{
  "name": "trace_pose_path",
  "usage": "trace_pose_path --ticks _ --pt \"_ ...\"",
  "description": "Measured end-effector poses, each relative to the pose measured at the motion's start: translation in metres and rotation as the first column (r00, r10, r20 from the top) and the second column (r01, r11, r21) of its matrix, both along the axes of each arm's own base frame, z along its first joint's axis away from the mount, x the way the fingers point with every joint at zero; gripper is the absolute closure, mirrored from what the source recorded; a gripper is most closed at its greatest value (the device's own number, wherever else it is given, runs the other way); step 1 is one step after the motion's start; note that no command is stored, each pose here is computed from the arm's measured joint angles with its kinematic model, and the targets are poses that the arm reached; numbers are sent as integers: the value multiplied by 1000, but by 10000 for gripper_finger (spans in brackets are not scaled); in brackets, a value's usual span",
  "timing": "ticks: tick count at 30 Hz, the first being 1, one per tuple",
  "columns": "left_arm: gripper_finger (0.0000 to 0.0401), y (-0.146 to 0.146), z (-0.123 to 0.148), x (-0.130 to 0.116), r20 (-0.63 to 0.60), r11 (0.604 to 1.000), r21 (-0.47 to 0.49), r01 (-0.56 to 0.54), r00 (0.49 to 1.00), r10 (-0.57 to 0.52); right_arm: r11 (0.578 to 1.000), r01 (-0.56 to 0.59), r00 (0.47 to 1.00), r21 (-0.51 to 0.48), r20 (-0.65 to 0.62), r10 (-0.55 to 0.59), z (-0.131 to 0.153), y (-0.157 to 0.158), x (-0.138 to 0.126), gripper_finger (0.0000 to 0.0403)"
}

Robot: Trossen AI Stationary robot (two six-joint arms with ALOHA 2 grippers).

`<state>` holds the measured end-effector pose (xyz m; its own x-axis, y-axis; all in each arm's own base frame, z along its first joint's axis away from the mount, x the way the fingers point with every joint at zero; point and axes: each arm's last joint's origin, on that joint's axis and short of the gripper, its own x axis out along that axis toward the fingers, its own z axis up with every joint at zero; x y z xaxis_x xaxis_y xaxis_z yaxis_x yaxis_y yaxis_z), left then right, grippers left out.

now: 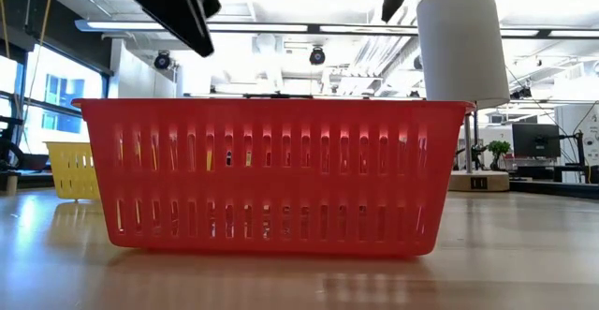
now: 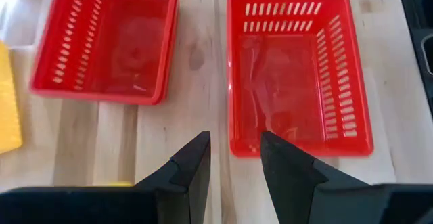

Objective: Stack baskets by color
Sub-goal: Stack the bottom red bin on top of the top stacked red bins

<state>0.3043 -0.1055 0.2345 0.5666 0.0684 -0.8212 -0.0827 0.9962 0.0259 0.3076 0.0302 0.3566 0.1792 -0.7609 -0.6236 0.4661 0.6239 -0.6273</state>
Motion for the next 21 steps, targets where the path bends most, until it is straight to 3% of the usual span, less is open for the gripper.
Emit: trace_pose_path --ticks 7,21 --pt "286 -7 -21 17 1 999 -35 32 999 -32 999 39 997 4 68 -39 17 -12 -15 277" --pt "286 -9 -58 34 -45 999 13 32 998 -31 998 51 996 41 73 -54 21 -19 -19 277"
